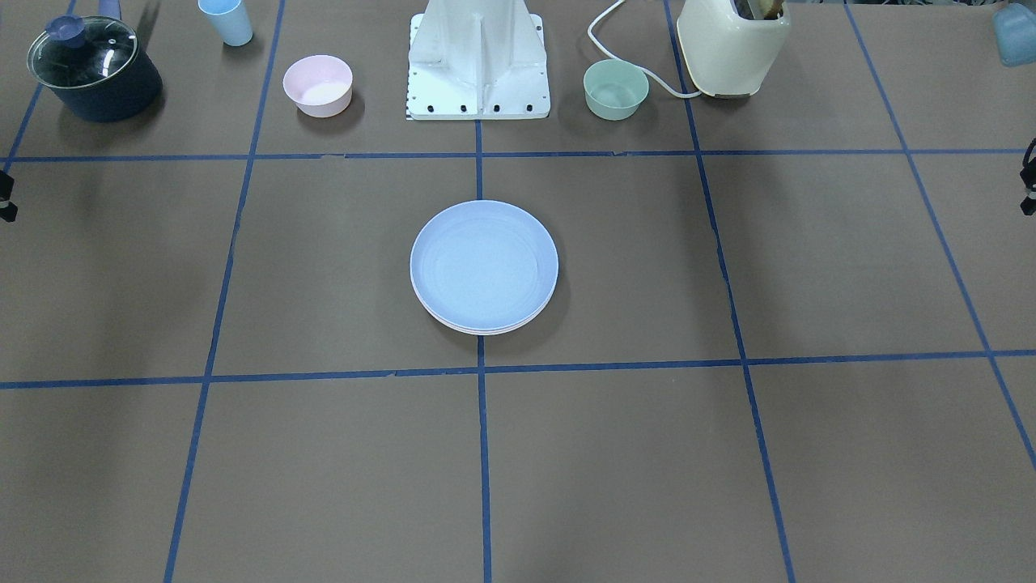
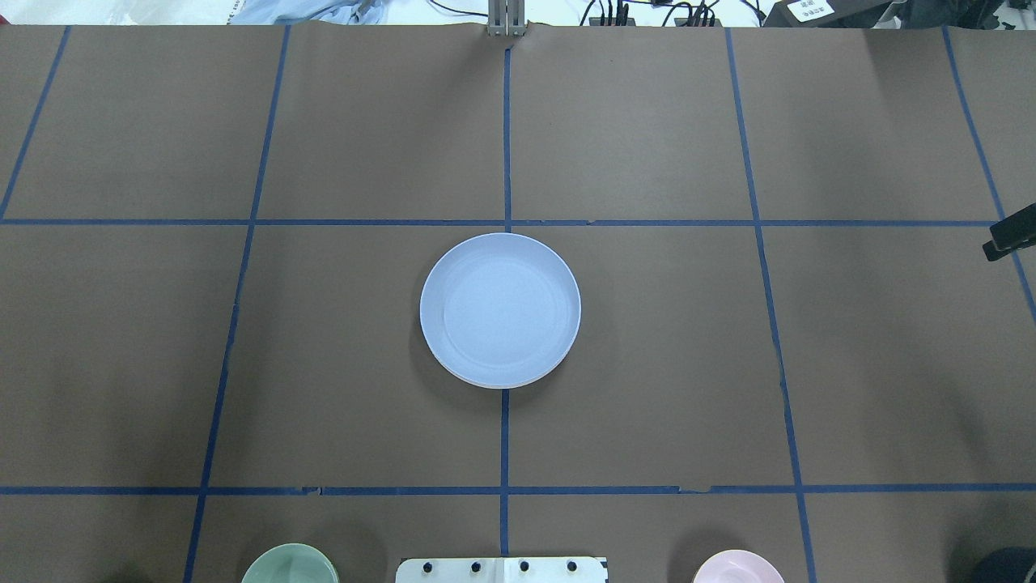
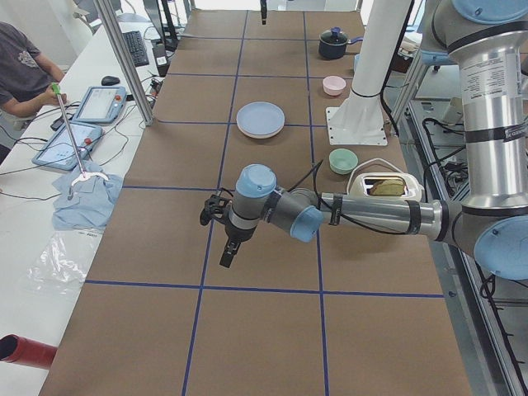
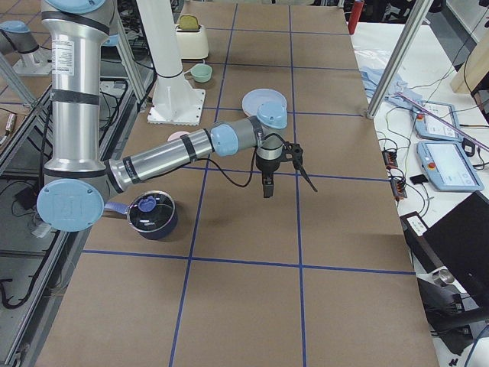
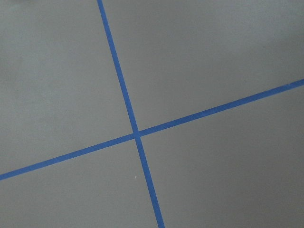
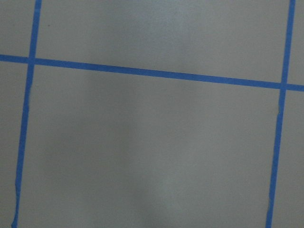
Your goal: Stack three plates with pink and blue
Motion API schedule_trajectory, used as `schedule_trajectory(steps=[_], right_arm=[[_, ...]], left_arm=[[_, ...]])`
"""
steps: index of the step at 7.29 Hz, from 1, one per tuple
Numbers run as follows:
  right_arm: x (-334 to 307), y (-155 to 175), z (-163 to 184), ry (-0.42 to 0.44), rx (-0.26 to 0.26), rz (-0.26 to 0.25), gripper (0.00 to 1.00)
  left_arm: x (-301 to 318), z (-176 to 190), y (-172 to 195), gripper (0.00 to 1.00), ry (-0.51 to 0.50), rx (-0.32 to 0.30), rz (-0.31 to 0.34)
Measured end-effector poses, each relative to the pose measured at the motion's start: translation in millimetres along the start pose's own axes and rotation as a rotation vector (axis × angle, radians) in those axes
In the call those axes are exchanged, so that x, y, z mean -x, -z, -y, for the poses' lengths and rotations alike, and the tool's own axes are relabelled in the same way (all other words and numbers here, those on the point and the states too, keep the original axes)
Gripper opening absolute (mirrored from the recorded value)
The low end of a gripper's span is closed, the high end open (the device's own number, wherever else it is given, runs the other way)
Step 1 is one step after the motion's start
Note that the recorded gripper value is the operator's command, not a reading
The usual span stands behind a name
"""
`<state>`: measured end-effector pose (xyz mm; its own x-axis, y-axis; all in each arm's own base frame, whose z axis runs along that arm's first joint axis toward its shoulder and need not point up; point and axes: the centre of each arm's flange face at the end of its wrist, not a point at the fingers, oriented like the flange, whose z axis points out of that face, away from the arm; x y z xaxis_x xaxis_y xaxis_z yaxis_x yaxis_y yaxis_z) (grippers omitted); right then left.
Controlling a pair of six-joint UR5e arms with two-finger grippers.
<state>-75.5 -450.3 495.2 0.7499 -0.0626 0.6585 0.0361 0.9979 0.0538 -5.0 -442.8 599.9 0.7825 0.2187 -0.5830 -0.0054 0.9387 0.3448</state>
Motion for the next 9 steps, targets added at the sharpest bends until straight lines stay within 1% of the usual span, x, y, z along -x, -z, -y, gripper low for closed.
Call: schedule_trajectory(steps=[2, 4, 5, 6, 7, 8, 9], right_arm=[[-35, -16, -10, -0.061, 0.036, -0.022, 1.00], [-68, -17, -7, -0.130, 0.033, -0.031, 1.00], [-85, -13, -5, -0.156, 0.026, -0.029, 1.00], [-99, -10, -6, -0.167, 0.021, -0.019, 1.00], [-119, -9, -9, -0.162, 0.026, 0.009, 1.00], [-145, -13, -12, -0.137, 0.033, 0.044, 1.00], [-167, -17, -17, -0.111, 0.039, 0.065, 1.00]], left_arm=[[15, -14, -16, 1.00, 0.048, 0.053, 0.006], [26, -12, -13, 1.00, 0.093, 0.121, 0.004], [33, -10, -9, 1.00, 0.088, 0.149, 0.004], [42, -9, -3, 1.00, 0.083, 0.166, 0.006], [48, -10, 3, 1.00, 0.072, 0.180, 0.000], [49, -9, 8, 1.00, 0.053, 0.193, -0.019], [49, -10, 11, 1.00, 0.039, 0.200, -0.038]])
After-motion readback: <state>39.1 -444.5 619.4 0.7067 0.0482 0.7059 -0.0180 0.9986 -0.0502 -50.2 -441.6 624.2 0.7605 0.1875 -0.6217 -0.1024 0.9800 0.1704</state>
